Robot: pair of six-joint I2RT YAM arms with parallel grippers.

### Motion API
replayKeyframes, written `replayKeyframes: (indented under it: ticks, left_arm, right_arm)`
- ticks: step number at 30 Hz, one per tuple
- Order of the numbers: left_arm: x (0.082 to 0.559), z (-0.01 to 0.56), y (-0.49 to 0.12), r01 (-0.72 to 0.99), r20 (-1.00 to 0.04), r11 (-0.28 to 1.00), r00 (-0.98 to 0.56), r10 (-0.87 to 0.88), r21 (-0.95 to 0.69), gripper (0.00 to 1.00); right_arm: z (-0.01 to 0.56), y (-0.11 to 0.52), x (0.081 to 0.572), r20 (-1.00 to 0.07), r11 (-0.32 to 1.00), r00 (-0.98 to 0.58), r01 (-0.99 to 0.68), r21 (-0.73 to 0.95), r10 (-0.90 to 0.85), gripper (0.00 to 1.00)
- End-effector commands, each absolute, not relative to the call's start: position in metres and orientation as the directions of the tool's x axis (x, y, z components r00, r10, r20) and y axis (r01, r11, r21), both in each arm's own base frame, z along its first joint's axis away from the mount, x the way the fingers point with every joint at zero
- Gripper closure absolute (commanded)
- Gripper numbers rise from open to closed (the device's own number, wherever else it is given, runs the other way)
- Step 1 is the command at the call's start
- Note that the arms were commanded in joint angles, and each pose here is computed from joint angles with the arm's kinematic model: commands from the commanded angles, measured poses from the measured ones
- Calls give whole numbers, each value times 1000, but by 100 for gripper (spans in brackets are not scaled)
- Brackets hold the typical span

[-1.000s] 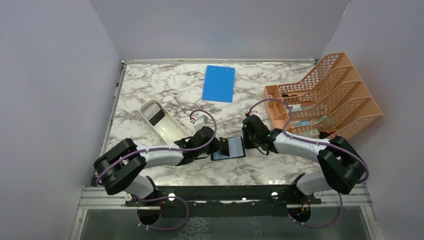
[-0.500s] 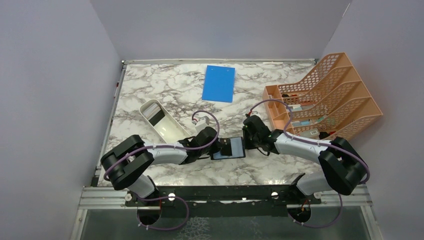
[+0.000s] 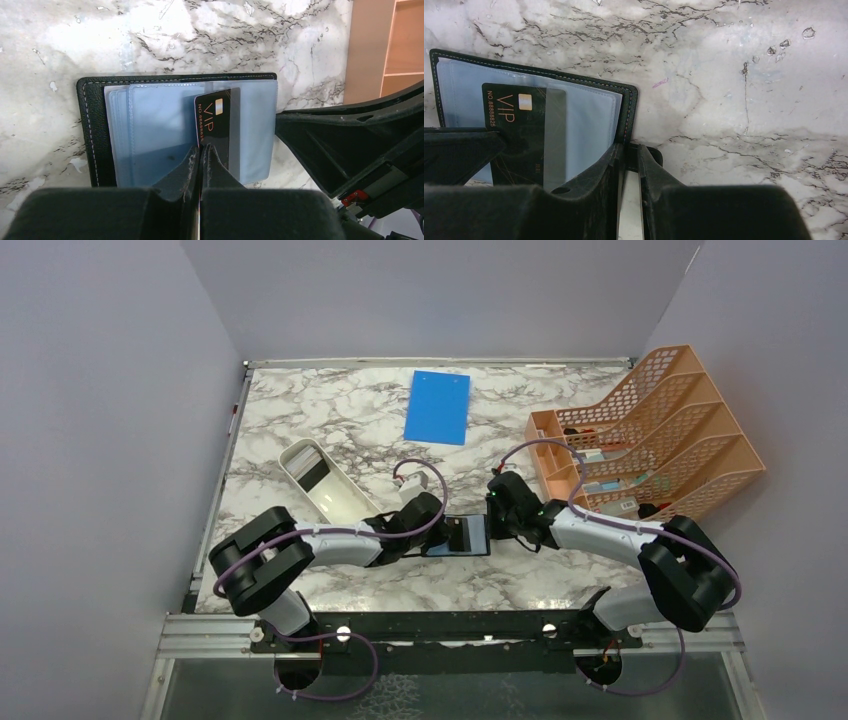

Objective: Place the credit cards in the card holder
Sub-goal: Insert the credit card into the card holder.

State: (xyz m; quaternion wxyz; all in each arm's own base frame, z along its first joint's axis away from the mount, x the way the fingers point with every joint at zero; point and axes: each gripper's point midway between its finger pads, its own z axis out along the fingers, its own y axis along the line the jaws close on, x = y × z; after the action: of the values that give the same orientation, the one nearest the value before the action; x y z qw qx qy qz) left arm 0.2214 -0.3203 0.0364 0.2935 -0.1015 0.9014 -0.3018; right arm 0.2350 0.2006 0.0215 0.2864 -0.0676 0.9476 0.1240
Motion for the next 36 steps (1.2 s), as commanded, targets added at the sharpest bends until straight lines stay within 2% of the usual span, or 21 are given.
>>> replayKeyframes:
  ticks: [1,7,12,19,24,36]
  left_arm:
    - [204,17,-314,21,-457,848,-850,-264,-529,99]
    - [205,17,-314,34,-463,860,-853,-241,-510,99]
    - [205,19,-328,60,-457,853,-862,-217,-519,85]
    - [207,30,-340,90,-463,835,-862,-207,-542,73]
    - [209,38,-346,107,-471,819,-856,-213,-564,70]
    - [205,38,-369,143,-453,778,-869,-197,-612,68]
  right_arm:
    - [11,196,218,-508,959,-858,-200,203,-72,78]
    - [11,197,219,-509,958,-858,-199,206,-69,78]
    - [11,200,219,-505,955,-861,-201,220,-65,78]
    - [10,204,218,-495,950,-867,-199,240,-56,78]
    - [11,205,217,-495,948,-868,-190,255,-41,78]
    - [11,207,215,-492,944,-870,-182,275,-24,79]
